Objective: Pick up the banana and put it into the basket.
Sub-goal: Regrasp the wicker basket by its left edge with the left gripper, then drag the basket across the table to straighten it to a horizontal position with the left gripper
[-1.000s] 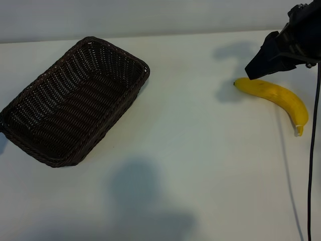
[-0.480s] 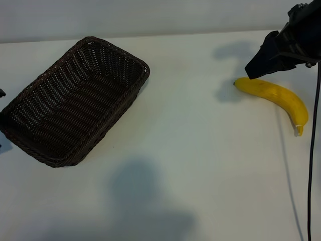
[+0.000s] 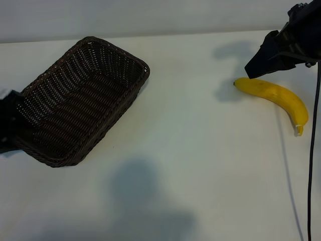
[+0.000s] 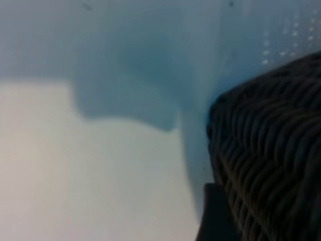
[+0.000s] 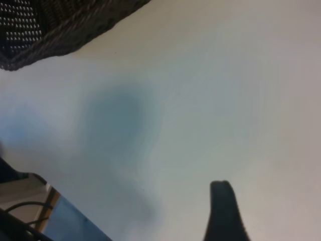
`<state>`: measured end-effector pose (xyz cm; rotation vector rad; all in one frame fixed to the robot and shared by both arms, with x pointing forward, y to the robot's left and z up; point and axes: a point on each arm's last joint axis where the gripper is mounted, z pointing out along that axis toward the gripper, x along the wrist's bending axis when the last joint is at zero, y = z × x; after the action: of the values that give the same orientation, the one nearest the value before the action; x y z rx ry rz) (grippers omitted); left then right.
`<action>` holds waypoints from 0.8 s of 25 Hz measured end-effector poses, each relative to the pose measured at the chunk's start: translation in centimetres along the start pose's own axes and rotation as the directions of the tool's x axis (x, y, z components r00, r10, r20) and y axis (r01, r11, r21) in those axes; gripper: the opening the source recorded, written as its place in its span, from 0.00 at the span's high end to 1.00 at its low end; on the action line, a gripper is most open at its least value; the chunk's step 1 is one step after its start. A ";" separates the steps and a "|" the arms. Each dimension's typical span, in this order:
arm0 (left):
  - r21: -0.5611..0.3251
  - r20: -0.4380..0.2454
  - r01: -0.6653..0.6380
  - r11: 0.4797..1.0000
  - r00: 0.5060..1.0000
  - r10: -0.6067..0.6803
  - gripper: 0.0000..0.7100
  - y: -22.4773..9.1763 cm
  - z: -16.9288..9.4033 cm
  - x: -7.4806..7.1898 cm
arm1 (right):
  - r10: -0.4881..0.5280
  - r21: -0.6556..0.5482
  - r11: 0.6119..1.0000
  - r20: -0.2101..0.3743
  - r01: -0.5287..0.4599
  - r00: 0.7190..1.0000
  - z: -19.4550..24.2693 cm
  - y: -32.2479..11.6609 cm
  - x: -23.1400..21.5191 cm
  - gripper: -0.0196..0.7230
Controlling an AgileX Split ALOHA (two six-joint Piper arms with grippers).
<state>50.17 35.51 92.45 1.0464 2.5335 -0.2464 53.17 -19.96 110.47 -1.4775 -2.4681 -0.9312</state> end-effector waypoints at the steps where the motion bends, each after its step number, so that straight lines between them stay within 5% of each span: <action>1: 0.016 -0.001 -0.006 1.000 1.000 0.006 0.31 -0.2 0.5 -0.2 | 0.000 0.000 1.000 0.000 0.000 1.000 0.0 0.0 0.0 0.34; 5: 0.022 -0.005 -0.053 0.998 0.999 0.053 0.75 -0.5 1.3 -0.9 | 0.000 -0.001 1.000 -0.001 0.000 1.000 0.0 0.0 0.0 0.34; 10: 0.070 0.015 -0.177 0.982 0.984 0.177 0.75 -0.5 0.3 -2.1 | 0.001 -0.002 1.000 -0.002 -0.001 1.000 0.0 0.0 0.0 0.34; 16: 0.085 0.100 -0.288 0.954 0.955 0.279 0.75 1.5 -3.3 -6.2 | 0.002 -0.003 1.000 -0.003 -0.002 1.000 0.0 0.0 0.0 0.34; 20: 0.133 0.073 -0.358 0.924 0.934 0.351 0.75 2.2 -4.5 -8.6 | 0.003 -0.004 1.000 -0.005 -0.003 1.000 0.0 0.0 0.0 0.34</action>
<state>55.99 32.89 100.13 1.5116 2.2566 -0.3497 53.18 -19.91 110.50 -1.4772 -2.4614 -0.9389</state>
